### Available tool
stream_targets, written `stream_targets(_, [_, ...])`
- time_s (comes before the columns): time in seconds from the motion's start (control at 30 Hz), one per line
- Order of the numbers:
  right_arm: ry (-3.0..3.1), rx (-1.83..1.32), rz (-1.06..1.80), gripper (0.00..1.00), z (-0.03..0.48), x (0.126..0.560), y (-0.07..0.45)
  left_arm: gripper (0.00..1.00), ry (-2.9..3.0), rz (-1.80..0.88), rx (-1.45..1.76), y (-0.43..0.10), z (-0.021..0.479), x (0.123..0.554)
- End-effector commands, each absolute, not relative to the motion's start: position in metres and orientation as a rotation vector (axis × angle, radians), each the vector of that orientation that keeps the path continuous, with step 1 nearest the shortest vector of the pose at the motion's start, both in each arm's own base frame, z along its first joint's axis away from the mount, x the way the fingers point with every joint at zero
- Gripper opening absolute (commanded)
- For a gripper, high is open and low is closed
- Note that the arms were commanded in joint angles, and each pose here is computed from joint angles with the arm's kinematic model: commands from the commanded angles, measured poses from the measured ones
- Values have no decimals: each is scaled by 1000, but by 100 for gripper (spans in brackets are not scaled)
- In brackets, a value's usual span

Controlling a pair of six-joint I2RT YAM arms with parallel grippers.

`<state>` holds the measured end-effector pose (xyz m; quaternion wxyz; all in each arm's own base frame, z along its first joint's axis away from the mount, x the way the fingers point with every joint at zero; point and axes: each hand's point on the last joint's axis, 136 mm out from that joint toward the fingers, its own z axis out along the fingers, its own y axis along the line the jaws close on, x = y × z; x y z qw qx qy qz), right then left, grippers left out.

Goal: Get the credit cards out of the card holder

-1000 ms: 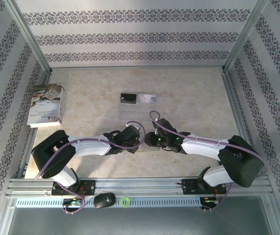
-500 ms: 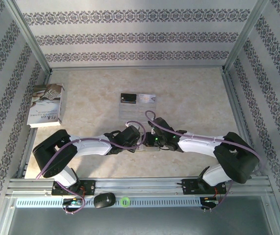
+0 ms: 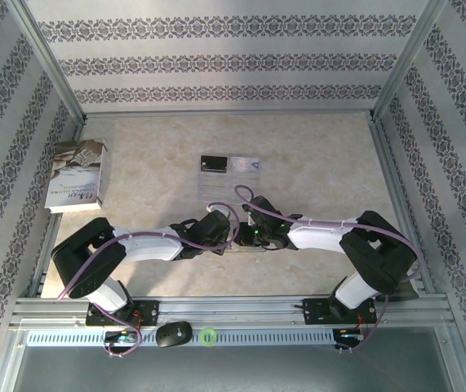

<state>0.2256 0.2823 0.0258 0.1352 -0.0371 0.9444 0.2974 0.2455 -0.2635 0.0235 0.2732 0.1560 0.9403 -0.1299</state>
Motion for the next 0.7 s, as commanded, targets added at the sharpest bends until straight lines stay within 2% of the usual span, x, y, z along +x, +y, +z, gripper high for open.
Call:
stream_targets(0.0, [2755,-88,812,18,22,230,280,15,2649,-401,422,-253,4,222])
stream_targets(0.33, [2786,-67,826,22,17,231,284,10,2643,-515,370,-253,8,223])
stream_targets(0.67, [2766,-79,993,20,16,228,301,9,2644,-613,323,-255,7,224])
